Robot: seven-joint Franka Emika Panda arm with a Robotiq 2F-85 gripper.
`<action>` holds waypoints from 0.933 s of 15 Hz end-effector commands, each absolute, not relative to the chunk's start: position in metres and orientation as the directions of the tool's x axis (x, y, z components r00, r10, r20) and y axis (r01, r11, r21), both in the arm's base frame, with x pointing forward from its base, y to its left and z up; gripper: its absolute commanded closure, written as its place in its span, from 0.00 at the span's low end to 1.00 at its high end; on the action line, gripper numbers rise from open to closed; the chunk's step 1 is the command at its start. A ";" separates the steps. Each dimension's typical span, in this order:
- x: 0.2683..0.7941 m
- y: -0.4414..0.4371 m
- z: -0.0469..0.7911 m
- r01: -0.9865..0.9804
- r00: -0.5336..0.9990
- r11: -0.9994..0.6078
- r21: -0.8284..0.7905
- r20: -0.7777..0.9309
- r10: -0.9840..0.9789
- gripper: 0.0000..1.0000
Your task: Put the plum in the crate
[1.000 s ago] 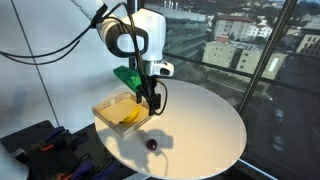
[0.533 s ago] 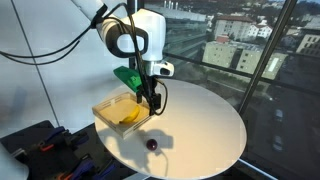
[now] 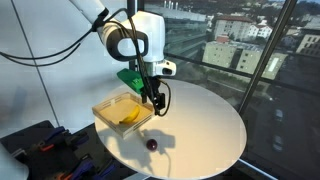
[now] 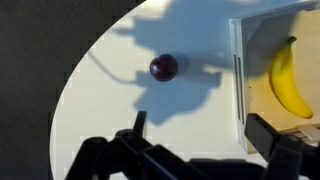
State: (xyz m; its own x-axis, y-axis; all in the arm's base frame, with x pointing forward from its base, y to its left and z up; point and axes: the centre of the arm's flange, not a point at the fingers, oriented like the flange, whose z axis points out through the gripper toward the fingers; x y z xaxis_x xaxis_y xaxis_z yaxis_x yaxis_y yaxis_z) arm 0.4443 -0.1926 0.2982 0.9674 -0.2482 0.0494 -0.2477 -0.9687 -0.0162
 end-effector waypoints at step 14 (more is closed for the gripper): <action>0.450 -0.213 0.243 -0.296 0.955 -0.954 -0.043 0.014 -0.297 0.00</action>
State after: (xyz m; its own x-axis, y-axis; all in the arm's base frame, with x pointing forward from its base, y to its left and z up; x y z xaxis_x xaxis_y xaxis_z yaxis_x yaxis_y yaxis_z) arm 0.4435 -0.2027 0.2482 0.9563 -0.2920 0.0140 -0.2917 -0.9563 -0.0222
